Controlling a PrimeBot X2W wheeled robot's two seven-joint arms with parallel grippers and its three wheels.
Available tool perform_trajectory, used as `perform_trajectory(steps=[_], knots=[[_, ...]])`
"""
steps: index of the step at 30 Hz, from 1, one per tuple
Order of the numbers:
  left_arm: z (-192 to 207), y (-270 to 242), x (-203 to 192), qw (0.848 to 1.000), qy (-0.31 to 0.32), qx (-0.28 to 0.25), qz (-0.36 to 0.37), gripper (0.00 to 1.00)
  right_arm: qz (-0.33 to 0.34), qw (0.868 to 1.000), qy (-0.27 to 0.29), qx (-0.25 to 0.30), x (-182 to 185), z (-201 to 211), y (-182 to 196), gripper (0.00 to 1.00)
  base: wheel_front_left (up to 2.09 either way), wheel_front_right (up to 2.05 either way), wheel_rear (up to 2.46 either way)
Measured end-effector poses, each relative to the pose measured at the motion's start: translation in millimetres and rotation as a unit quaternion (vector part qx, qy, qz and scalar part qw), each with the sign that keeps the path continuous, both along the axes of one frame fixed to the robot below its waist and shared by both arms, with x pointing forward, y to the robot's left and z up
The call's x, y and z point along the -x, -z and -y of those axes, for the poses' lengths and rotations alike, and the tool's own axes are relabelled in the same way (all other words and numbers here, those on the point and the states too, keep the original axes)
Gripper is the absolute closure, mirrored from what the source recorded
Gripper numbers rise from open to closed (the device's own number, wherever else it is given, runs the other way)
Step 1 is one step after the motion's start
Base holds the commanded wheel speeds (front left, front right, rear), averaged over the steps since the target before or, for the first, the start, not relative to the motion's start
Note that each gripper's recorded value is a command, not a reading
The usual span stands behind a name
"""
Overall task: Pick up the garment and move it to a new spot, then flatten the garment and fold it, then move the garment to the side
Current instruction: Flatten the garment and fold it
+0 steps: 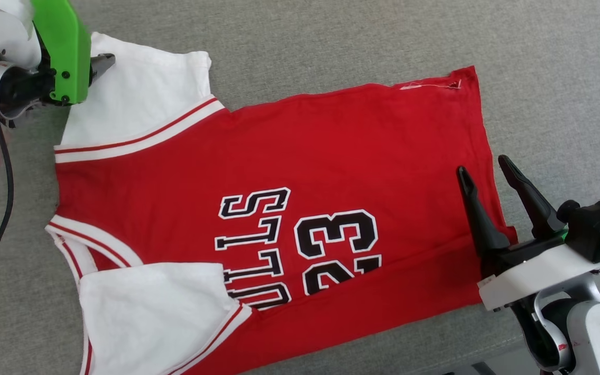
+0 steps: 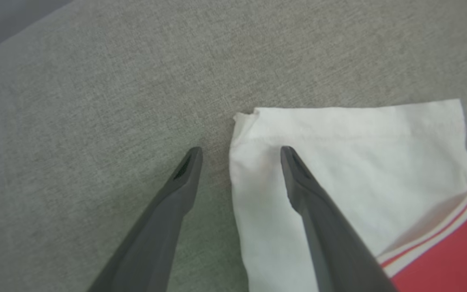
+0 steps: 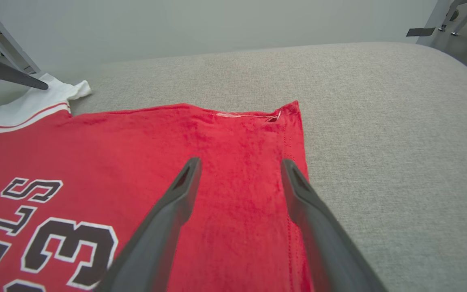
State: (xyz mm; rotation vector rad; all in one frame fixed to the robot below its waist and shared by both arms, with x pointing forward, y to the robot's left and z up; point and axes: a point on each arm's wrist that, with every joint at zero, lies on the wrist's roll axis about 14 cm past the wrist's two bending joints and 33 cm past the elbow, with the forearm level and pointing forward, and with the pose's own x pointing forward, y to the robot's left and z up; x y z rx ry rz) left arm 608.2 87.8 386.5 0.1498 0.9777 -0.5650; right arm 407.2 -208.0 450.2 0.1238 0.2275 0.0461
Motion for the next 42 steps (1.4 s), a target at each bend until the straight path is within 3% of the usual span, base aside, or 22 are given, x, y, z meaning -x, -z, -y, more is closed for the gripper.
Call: perform_trajectory(steps=[5,6,7,8,14,23,24,28,33,37,42], knots=[[2.4,23.2,-4.8,1.000,0.008,-0.026,-0.012,0.00,-0.012,1.000,0.012,0.006,4.3,7.9,6.9,0.00,0.00,0.00,0.00],[1.7,25.8,-4.9,0.999,0.005,-0.028,-0.020,0.08,-0.014,1.000,0.013,0.007,5.3,9.1,7.4,0.00,0.00,0.00,0.00],[2.0,26.3,-5.2,0.999,0.004,-0.028,-0.024,0.58,-0.014,1.000,0.014,0.008,5.9,10.0,7.4,0.00,0.00,0.00,0.00],[1.7,26.4,-5.2,0.999,0.004,-0.030,-0.026,0.98,-0.014,1.000,0.015,0.008,6.4,10.8,7.0,0.00,0.00,0.00,0.00],[6.4,22.2,0.5,0.999,0.000,-0.017,-0.034,1.00,-0.012,1.000,0.011,0.011,6.4,10.7,4.5,0.00,0.00,0.00,0.00],[13.7,-3.3,7.2,0.999,-0.011,0.030,0.020,1.00,-0.006,1.000,-0.001,0.024,7.2,13.3,-8.7,0.00,0.00,0.00,0.00],[19.7,-23.3,10.4,0.997,-0.014,0.065,0.045,1.00,-0.014,0.999,-0.008,0.038,8.6,18.2,-13.5,0.00,0.00,0.00,0.00],[25.8,-52.6,20.0,0.992,-0.003,0.098,0.082,1.00,-0.046,0.997,-0.027,0.064,8.5,24.0,-14.8,0.00,0.00,0.00,0.00],[11.1,-72.4,34.9,0.989,0.002,0.099,0.111,1.00,-0.113,0.988,-0.056,0.084,5.3,26.2,-6.9,0.00,0.00,0.00,0.00],[8.4,-85.4,52.7,0.986,0.014,0.105,0.131,1.00,-0.148,0.983,-0.077,0.072,-13.9,25.2,-11.5,0.00,0.00,0.00,0.00],[3.6,-89.5,73.5,0.983,0.019,0.112,0.143,1.00,-0.194,0.971,-0.094,0.099,-40.7,31.7,-9.1,0.00,0.00,0.00,0.00]])
